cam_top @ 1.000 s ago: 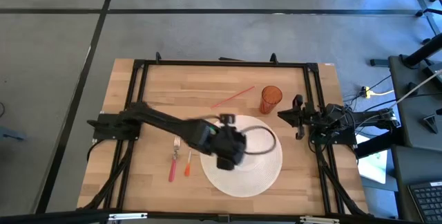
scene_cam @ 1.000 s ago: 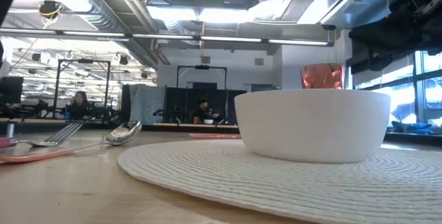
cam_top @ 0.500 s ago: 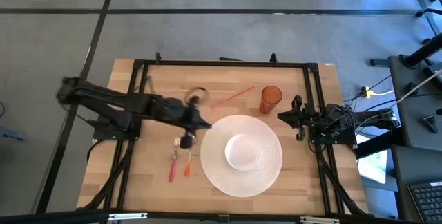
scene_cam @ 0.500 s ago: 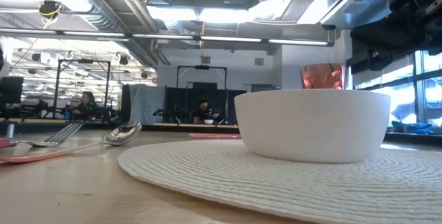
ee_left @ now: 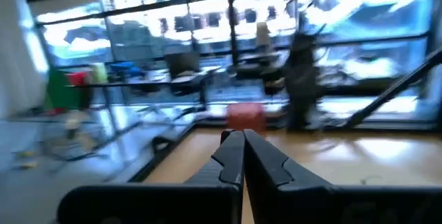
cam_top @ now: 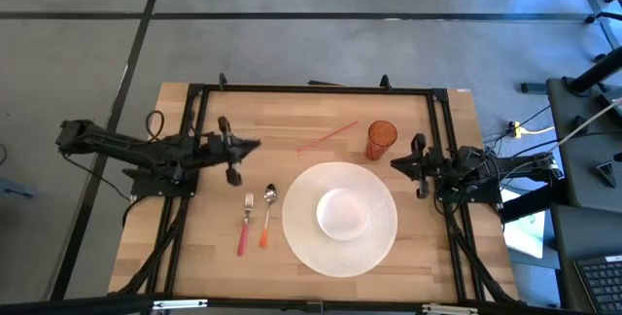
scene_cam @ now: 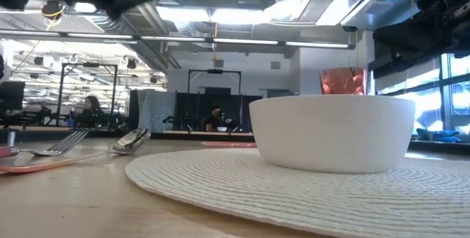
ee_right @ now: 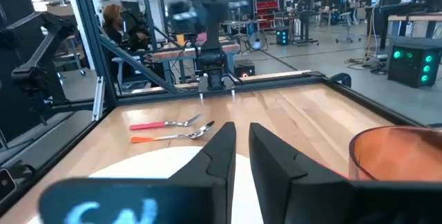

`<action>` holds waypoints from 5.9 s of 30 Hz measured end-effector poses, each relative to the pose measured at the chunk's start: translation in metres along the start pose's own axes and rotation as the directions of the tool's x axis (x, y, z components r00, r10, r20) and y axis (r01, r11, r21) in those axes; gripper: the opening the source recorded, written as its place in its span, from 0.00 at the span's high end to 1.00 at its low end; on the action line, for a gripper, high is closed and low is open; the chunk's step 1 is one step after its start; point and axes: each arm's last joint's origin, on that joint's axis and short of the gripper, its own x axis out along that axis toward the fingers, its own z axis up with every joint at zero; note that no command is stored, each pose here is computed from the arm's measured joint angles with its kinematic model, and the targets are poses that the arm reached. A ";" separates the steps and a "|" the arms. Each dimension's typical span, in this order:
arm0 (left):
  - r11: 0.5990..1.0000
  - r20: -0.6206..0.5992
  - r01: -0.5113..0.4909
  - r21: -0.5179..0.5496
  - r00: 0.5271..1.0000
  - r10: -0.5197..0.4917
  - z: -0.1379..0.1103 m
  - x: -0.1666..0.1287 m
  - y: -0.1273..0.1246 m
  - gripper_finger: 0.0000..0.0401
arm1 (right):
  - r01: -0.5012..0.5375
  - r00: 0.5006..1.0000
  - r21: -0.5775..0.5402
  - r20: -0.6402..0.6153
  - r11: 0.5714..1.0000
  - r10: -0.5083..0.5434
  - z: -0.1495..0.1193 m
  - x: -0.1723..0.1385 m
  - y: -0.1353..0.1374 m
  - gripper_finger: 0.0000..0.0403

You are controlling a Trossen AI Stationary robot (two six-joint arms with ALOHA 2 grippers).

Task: Pick & Place Utensil
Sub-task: Put the orange cup on the white mat to the top right of the white bowl

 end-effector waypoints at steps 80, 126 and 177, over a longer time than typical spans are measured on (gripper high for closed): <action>0.994 0.132 0.040 -0.101 0.991 -0.027 -0.046 -0.038 0.022 0.99 | -0.062 0.374 -0.197 -0.913 0.978 -0.161 0.139 0.116 -0.039 0.49; 0.993 0.097 0.022 -0.115 0.995 -0.011 -0.050 -0.038 0.022 0.99 | -0.105 0.270 -0.132 -0.958 0.986 -0.100 0.172 0.116 -0.001 0.97; 0.991 0.096 0.015 -0.133 0.995 -0.003 -0.050 -0.038 0.023 0.99 | -0.132 0.155 -0.055 -0.987 0.990 -0.035 0.096 0.142 0.081 0.91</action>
